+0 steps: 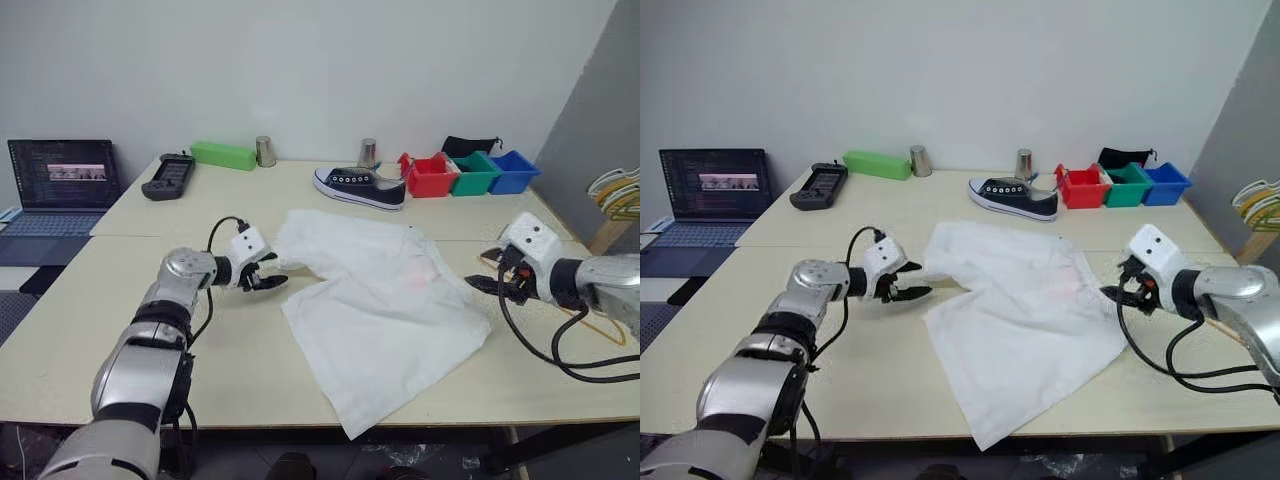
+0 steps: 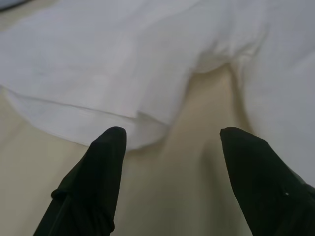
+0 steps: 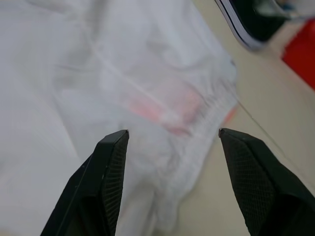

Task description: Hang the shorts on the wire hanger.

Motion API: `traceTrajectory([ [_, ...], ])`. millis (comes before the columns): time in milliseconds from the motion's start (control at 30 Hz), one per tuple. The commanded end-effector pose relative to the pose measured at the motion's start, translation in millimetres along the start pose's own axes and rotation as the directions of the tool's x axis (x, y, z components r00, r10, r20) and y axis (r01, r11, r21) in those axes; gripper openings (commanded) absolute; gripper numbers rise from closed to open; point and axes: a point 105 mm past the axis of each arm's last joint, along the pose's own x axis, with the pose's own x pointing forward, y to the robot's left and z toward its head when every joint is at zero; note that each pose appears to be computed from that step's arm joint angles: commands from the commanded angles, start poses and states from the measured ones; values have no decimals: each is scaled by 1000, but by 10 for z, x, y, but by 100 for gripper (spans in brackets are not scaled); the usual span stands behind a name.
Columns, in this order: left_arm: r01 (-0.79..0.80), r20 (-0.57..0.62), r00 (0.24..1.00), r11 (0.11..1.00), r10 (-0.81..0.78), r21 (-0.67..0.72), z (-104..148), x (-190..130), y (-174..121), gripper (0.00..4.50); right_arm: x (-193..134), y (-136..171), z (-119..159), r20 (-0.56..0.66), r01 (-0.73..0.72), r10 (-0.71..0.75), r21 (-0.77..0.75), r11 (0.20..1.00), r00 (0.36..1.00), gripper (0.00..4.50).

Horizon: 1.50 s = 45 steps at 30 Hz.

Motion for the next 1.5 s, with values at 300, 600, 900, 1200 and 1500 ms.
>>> traceTrajectory([
  [300,198,8,980,969,-199,-148,99,313,-411,324,59,556,121,93,-232,255,-209,950,962,310],
  [600,171,-113,979,985,-172,-27,19,342,-297,215,41,505,108,96,-145,163,-171,975,982,317],
  [900,13,-121,993,997,-3,81,164,296,32,5,24,530,89,99,-106,121,-144,984,988,317],
  [1200,-335,-130,910,883,394,330,386,292,481,5,52,463,100,99,-81,96,-144,986,990,317],
  [1500,-443,-94,842,780,531,443,457,366,565,5,96,399,-23,59,-79,89,-164,983,994,317],
])
